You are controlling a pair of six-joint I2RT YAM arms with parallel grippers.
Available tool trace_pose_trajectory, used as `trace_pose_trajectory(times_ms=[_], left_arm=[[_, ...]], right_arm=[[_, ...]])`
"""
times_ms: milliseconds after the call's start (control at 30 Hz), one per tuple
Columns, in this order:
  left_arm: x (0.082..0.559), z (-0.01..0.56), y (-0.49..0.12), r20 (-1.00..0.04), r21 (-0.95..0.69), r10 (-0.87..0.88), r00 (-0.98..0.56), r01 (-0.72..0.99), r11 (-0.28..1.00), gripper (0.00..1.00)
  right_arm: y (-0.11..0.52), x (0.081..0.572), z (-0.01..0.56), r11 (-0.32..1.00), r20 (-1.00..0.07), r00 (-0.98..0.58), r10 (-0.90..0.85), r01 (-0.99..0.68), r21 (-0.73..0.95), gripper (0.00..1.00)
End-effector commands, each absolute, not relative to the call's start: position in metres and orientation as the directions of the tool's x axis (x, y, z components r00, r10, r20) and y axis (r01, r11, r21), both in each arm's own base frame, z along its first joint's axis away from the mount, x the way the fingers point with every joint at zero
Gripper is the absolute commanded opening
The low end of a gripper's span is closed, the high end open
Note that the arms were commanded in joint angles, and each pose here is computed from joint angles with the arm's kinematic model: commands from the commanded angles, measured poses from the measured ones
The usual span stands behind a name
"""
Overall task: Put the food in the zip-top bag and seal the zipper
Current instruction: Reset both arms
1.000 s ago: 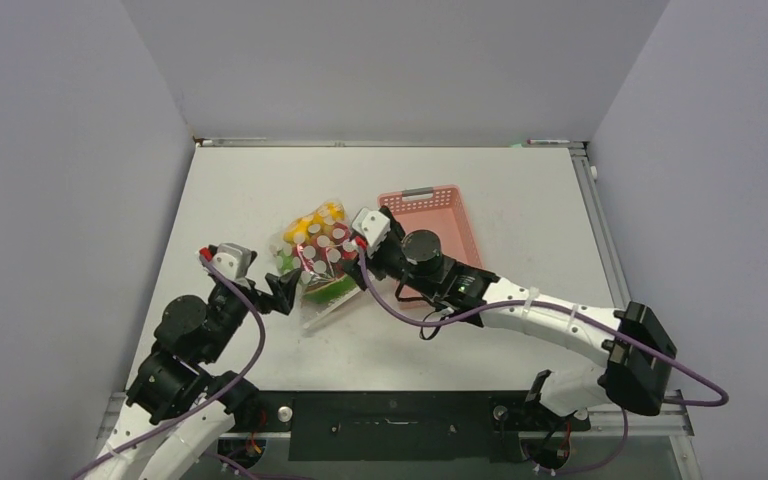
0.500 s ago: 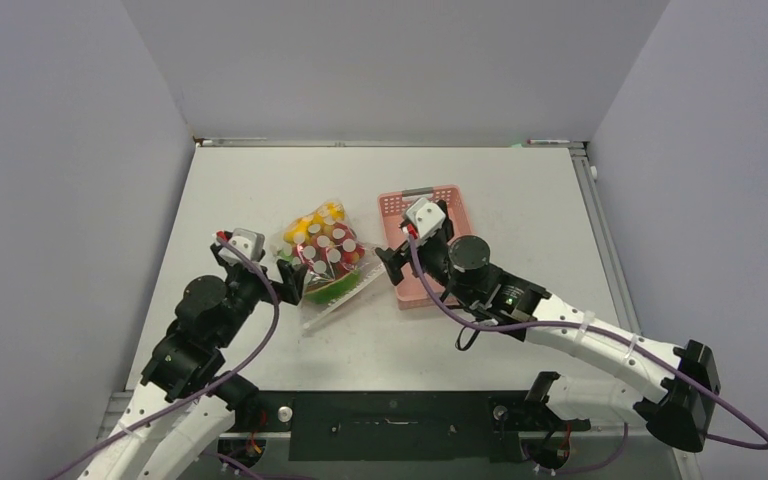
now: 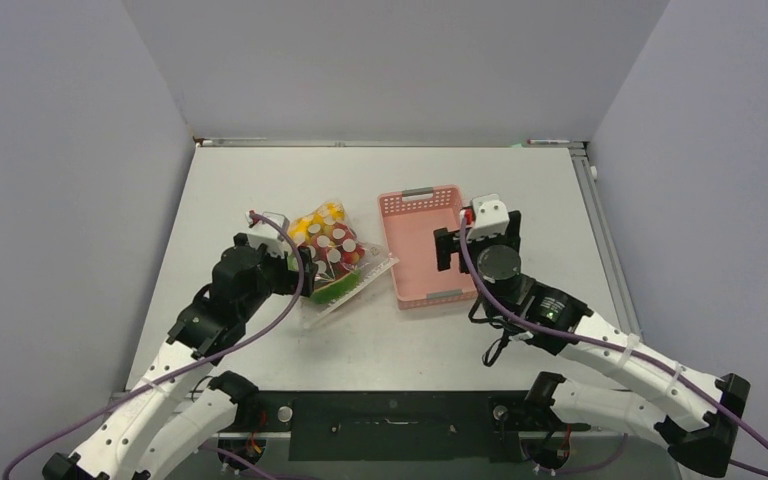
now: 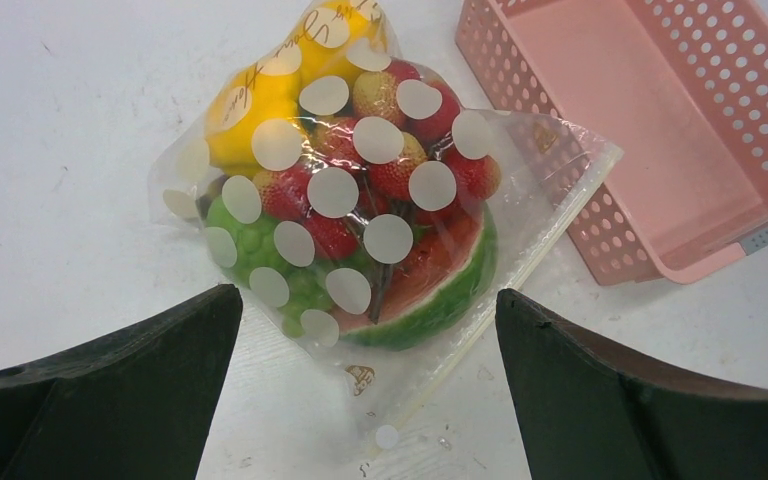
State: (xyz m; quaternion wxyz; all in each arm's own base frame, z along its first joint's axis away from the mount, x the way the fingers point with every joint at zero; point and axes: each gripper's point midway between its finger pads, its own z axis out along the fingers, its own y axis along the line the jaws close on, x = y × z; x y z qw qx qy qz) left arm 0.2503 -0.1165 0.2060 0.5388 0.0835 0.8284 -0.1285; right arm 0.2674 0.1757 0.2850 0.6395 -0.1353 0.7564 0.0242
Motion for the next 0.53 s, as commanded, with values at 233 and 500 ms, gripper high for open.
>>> trace_pose_trajectory(times_ms=[233,500], left_arm=[[0.258,0.223,-0.125,-0.907,-0.159,-0.019,-0.421,0.301,0.940,0.96],[0.256,0.226,-0.123,-0.913,-0.158,-0.022,-0.408,0.302,0.940,0.96]], right_arm=[[0.117,0.264,0.299,0.996,-0.992,-0.110,-0.054,0.059,-0.061,0.90],[0.119,0.265,0.298,0.996,-0.992,-0.112,-0.060,0.055,-0.067,0.90]])
